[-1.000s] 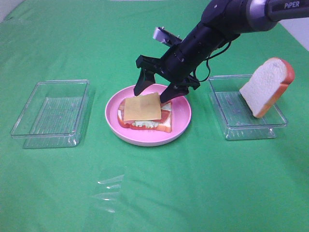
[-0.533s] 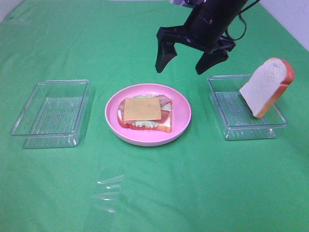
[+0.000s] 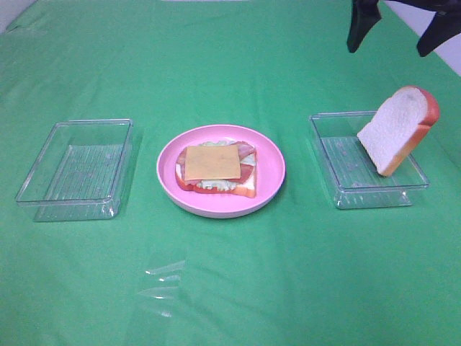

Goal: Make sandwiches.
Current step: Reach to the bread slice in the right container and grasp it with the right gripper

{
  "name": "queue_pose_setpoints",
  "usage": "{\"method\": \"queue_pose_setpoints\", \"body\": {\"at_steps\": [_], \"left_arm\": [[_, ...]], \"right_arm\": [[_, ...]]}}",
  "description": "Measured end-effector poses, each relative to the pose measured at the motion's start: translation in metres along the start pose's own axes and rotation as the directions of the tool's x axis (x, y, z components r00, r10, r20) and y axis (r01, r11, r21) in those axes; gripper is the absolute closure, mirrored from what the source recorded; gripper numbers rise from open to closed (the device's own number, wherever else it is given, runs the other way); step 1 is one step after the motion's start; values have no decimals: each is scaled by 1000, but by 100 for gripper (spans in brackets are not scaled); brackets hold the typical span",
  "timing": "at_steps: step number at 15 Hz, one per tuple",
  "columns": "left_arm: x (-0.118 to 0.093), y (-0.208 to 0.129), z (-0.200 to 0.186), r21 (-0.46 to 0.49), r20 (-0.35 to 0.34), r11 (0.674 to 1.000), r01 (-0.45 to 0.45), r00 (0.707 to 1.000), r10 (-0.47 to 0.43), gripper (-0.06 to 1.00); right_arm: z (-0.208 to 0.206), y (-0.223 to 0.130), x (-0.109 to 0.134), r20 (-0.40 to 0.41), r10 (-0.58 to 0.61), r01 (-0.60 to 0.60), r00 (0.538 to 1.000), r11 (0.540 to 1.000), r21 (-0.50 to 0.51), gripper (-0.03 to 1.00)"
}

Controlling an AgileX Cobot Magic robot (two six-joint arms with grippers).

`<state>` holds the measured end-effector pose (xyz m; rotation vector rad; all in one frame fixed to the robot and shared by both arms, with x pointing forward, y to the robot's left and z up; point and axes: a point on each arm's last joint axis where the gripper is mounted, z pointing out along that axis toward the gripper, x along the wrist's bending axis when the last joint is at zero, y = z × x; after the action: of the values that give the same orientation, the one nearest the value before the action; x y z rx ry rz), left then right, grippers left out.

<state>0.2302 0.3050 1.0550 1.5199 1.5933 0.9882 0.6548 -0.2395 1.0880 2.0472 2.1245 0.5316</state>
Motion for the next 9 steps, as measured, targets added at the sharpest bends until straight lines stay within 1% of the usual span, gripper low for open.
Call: {"method": "queue_pose_setpoints", "body": {"at_steps": [3,4,5,7,9], "left_arm": [[0,0,0,0,0,1000,0,1000,0,-5],[0,0,0,0,0,1000,0,1000,0,-5],[0,0,0,0,0,1000,0,1000,0,-5],[0,0,0,0,0,1000,0,1000,0,-5],[0,0,0,0,0,1000,0,1000,0,-5]], "right_arm": [[-2,3,-45,41,92,-91,995,996,-9,-2],[-2,4,-51,47,101,-100,994,995,-9,-2],[3,4,-64,57,121,-122,991,993,1,-2],[21,4,-80,70,152,-155,986,987,38,-2],[39,4,-85,66,151,-156,986,985,78,-2]]}}
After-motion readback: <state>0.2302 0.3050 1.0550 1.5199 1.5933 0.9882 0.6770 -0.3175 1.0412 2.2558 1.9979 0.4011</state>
